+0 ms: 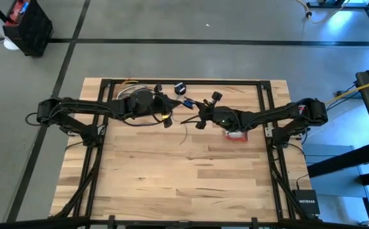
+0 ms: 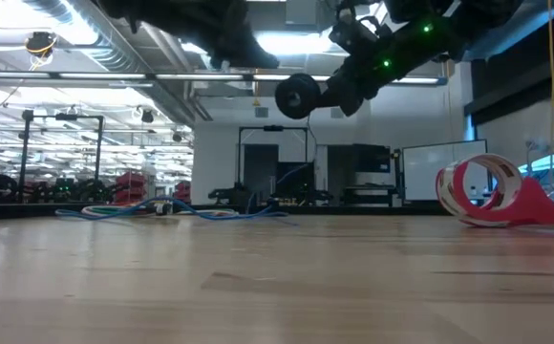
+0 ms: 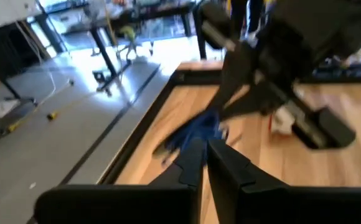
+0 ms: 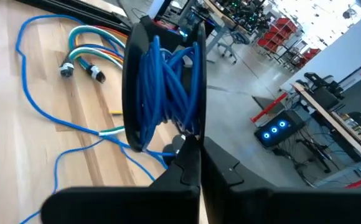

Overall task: Coil cords
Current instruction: Coil the blue wire onto the spool

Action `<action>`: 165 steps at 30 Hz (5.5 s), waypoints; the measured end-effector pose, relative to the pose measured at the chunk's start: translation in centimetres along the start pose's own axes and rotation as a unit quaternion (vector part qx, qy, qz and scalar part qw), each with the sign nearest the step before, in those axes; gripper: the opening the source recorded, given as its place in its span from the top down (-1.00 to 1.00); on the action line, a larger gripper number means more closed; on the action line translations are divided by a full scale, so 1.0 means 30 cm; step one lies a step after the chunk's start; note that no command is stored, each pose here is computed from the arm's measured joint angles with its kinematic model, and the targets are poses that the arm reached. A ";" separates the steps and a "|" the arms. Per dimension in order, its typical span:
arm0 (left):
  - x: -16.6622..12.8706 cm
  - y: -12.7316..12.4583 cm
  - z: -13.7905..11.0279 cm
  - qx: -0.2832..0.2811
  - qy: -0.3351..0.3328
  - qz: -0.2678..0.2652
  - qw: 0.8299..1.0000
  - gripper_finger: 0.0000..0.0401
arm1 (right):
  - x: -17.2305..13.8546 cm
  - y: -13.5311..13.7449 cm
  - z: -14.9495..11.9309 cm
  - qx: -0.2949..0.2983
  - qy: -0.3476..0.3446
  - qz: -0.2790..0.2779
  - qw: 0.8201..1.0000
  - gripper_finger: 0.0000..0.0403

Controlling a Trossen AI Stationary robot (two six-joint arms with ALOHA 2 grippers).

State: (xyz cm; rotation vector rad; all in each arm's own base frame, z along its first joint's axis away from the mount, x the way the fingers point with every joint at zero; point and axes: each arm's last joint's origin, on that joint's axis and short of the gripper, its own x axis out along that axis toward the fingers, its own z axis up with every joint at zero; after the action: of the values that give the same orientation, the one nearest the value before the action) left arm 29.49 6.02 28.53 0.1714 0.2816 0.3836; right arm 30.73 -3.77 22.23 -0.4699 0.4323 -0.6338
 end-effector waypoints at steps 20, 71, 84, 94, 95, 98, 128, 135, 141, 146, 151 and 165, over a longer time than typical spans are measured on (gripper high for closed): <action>0.264 0.035 -0.389 0.067 0.176 0.020 0.982 0.34 | 0.000 -0.001 0.001 -0.011 0.000 -0.003 1.000 1.00; -0.008 0.032 -0.033 -0.013 -0.005 -0.003 1.000 0.99 | 0.086 -0.031 -0.074 0.075 0.039 -0.003 0.996 1.00; 0.153 -0.109 -0.115 -0.006 -0.030 -0.039 0.999 0.99 | 0.090 -0.044 -0.029 0.140 -0.042 0.041 0.988 1.00; 0.209 -0.105 -0.163 0.008 0.017 -0.030 0.999 0.98 | 0.039 -0.096 0.035 0.168 -0.105 0.065 0.978 1.00; 0.209 -0.100 -0.168 0.010 0.025 -0.026 0.999 0.98 | 0.028 -0.105 0.040 0.167 -0.107 0.069 0.978 1.00; 0.210 -0.084 -0.174 0.025 0.042 -0.008 0.999 0.98 | -0.005 -0.132 0.055 0.164 -0.106 0.074 0.978 1.00; 0.222 -0.044 -0.193 0.066 0.063 -0.013 0.996 0.41 | -0.087 -0.179 0.080 0.146 -0.104 0.101 0.979 1.00; 0.265 -0.071 -0.247 0.064 0.063 -0.075 0.993 0.41 | -0.086 -0.178 0.080 0.140 -0.103 0.101 0.979 1.00; 0.291 -0.089 -0.269 0.031 0.046 -0.118 0.992 0.41 | -0.086 -0.178 0.079 0.138 -0.103 0.101 0.980 1.00; 0.295 -0.079 -0.261 0.006 0.031 -0.110 0.993 0.41 | -0.086 -0.177 0.079 0.138 -0.103 0.101 0.980 1.00; 0.301 -0.053 -0.262 -0.030 0.034 -0.087 0.995 0.41 | -0.085 -0.177 0.079 0.137 -0.103 0.101 0.980 1.00; 0.327 -0.045 -0.285 -0.063 0.020 -0.091 0.994 0.41 | -0.085 -0.178 0.080 0.129 -0.107 0.099 0.981 1.00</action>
State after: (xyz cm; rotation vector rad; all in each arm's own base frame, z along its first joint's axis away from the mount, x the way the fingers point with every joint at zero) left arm 36.10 9.57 17.81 0.0140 0.3087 0.2231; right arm 27.68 -5.22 27.65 -0.2404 0.1862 -0.4321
